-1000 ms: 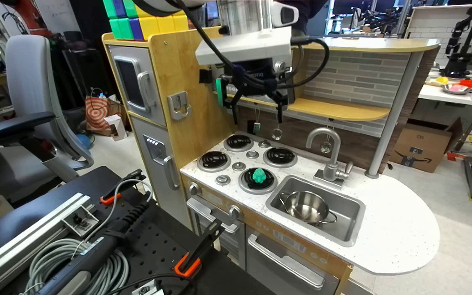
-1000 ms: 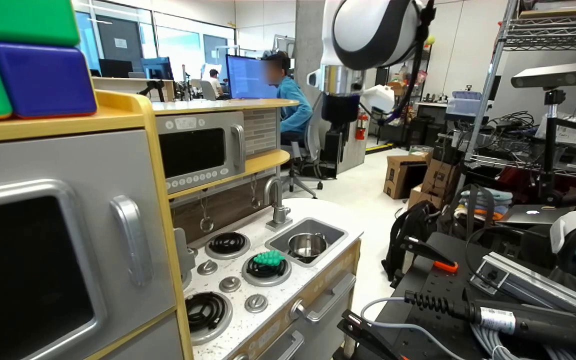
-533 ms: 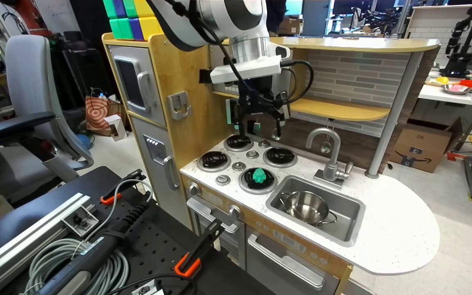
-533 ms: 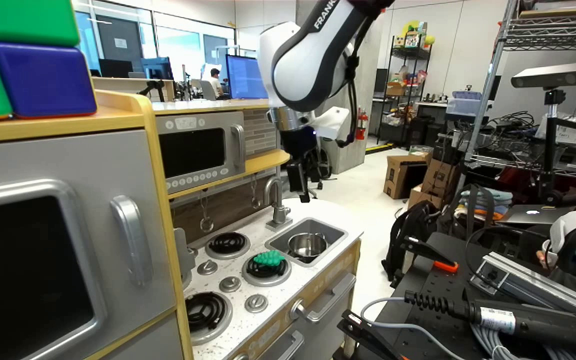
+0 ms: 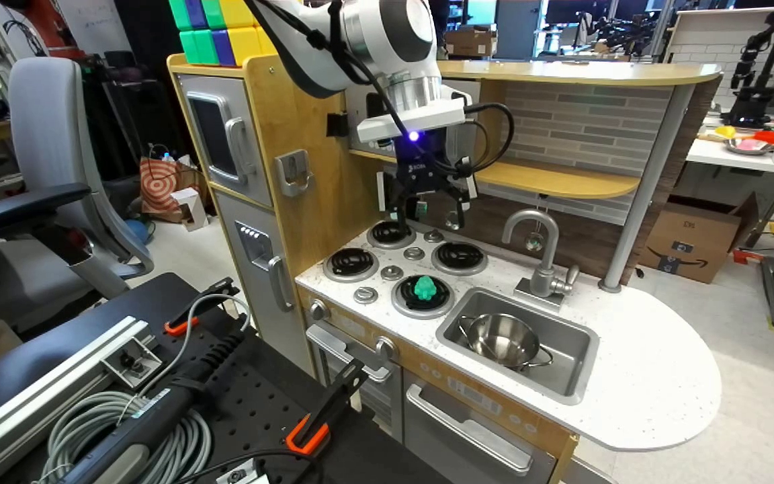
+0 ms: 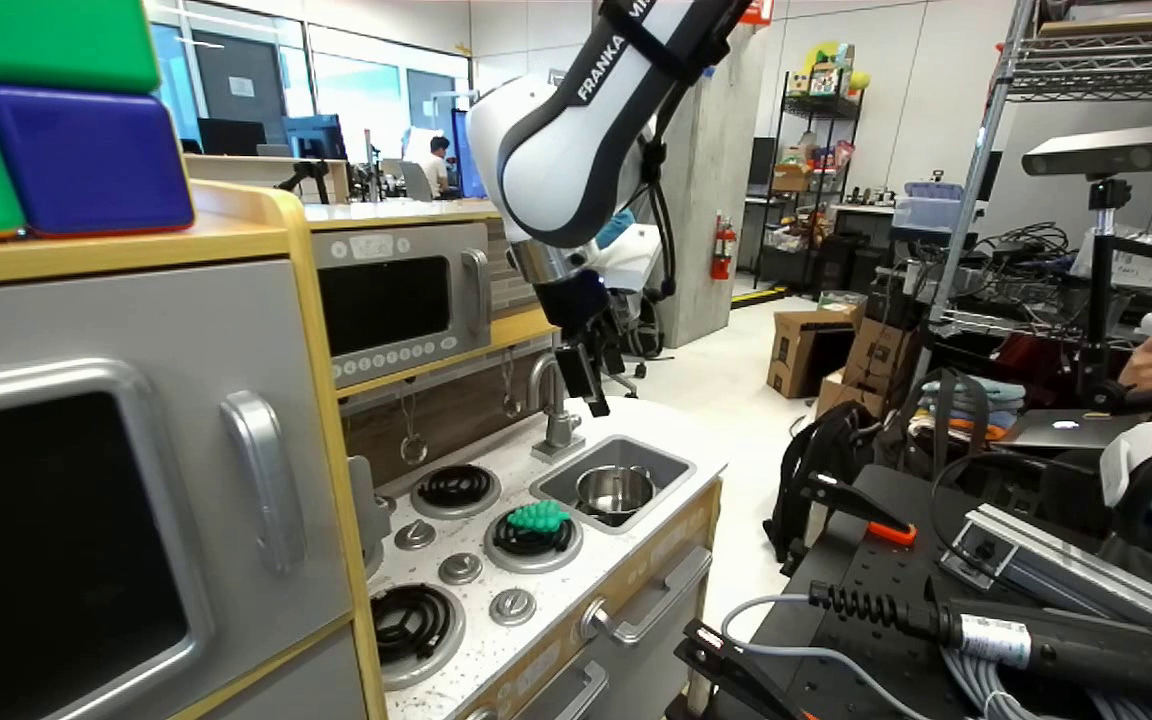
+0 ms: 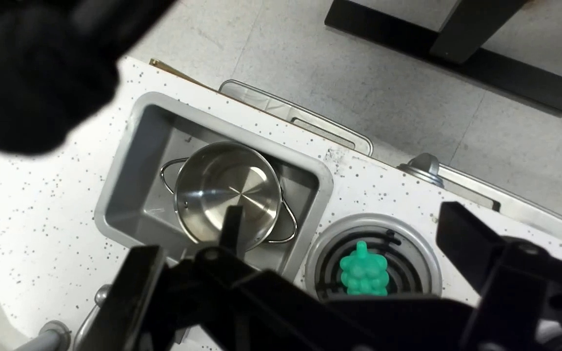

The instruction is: Put the plush toy into the silver pot in the sink.

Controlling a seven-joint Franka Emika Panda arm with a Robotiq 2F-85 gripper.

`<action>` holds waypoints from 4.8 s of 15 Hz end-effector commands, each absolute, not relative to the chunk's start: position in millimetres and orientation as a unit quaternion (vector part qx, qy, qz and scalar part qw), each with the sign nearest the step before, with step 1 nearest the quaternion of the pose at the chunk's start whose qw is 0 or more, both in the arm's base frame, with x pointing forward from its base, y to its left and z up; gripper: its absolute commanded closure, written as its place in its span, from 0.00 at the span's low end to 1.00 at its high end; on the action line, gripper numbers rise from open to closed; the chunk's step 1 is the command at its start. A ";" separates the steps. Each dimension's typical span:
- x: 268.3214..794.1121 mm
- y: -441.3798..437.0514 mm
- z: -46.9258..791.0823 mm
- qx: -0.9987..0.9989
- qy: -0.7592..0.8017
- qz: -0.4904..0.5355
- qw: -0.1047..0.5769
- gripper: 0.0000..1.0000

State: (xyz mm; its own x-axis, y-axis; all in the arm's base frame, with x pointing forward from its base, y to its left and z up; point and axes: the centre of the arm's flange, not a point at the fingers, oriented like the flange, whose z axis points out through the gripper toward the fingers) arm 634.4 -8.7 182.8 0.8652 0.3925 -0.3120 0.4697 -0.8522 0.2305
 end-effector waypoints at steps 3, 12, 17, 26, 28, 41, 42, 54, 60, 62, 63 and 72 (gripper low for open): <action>626.7 -27.0 188.2 0.906 0.370 -0.130 0.157 0.00; 584.7 19.9 128.2 0.917 0.390 -0.081 0.019 0.00; 583.6 25.9 80.7 0.949 0.314 0.001 -0.018 0.00; 627.9 27.6 39.0 0.967 0.180 0.178 -0.009 0.00; 635.9 25.9 40.4 0.966 0.145 0.216 -0.001 0.00; 654.3 16.3 10.1 0.988 0.066 0.116 0.073 0.00; 653.2 18.1 7.2 0.990 0.070 0.101 0.073 0.00; 658.4 14.7 13.1 0.995 0.043 0.053 0.071 0.76; 640.3 -98.3 55.8 0.985 -0.116 0.098 0.077 0.76; 639.5 -127.5 56.5 0.976 -0.164 0.102 0.098 0.76; 636.7 -132.3 54.2 0.974 -0.180 0.091 0.100 0.76; 655.1 -127.1 3.1 0.946 -0.305 0.011 0.112 0.76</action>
